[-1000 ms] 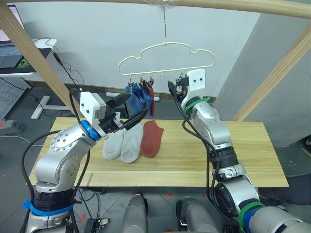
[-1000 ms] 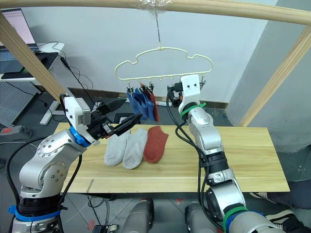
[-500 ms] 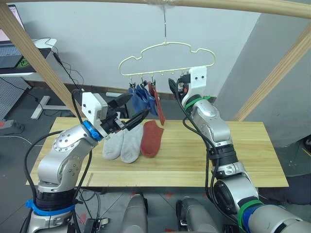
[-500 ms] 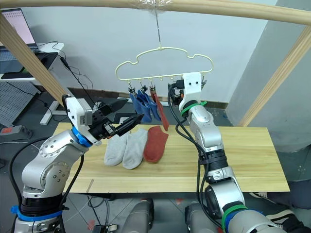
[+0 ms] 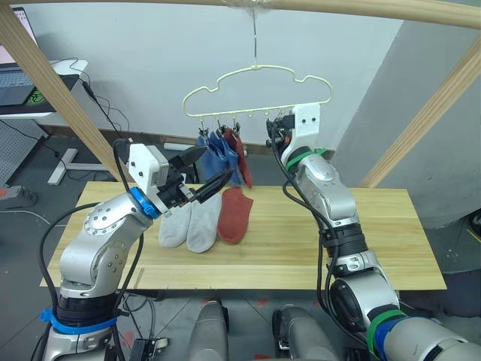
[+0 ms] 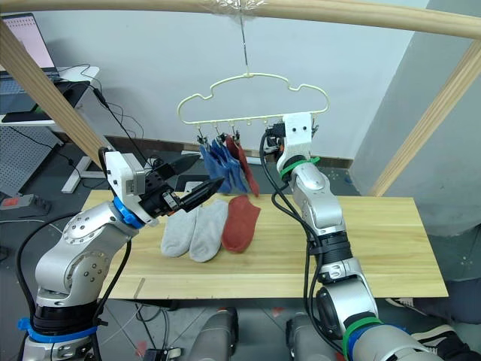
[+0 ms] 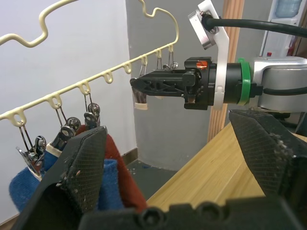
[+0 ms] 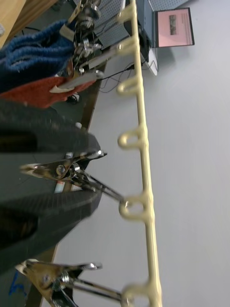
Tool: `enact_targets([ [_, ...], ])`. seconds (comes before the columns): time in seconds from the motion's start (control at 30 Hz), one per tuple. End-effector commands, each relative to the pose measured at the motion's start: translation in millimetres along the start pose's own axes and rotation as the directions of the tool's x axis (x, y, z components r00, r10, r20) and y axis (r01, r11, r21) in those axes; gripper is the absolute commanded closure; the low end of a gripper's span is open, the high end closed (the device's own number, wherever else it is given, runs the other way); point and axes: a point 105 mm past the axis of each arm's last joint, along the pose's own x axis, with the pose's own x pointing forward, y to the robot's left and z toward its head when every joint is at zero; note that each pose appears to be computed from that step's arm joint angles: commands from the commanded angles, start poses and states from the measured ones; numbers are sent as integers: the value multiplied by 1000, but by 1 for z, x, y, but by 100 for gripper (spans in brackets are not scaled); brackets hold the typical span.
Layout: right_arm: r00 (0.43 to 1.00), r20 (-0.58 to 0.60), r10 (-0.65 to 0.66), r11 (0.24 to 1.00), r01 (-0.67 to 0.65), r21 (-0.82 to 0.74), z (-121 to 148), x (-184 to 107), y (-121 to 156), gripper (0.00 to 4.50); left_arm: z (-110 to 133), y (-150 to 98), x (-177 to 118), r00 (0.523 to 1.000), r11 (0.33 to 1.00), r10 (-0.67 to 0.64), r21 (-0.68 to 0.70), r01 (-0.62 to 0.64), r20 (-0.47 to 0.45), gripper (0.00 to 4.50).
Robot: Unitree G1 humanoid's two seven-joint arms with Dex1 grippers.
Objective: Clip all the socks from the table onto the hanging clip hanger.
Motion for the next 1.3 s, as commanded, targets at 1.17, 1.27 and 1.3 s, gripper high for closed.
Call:
enact_targets([
  [1.17, 1000, 9, 22, 997, -21, -74, 30, -19, -17, 448, -212, 29, 58, 728, 978, 203, 170, -121, -655, 0],
  [1.27, 1000, 7, 19, 997, -19, -76, 30, -20, -17, 448, -218, 27, 56, 716, 981, 192, 143, -129, -671, 0],
  [1.3, 1000, 7, 19, 997, -18, -76, 30, -21, -17, 448, -220, 26, 56, 714, 984, 179, 129, -125, -676, 0],
])
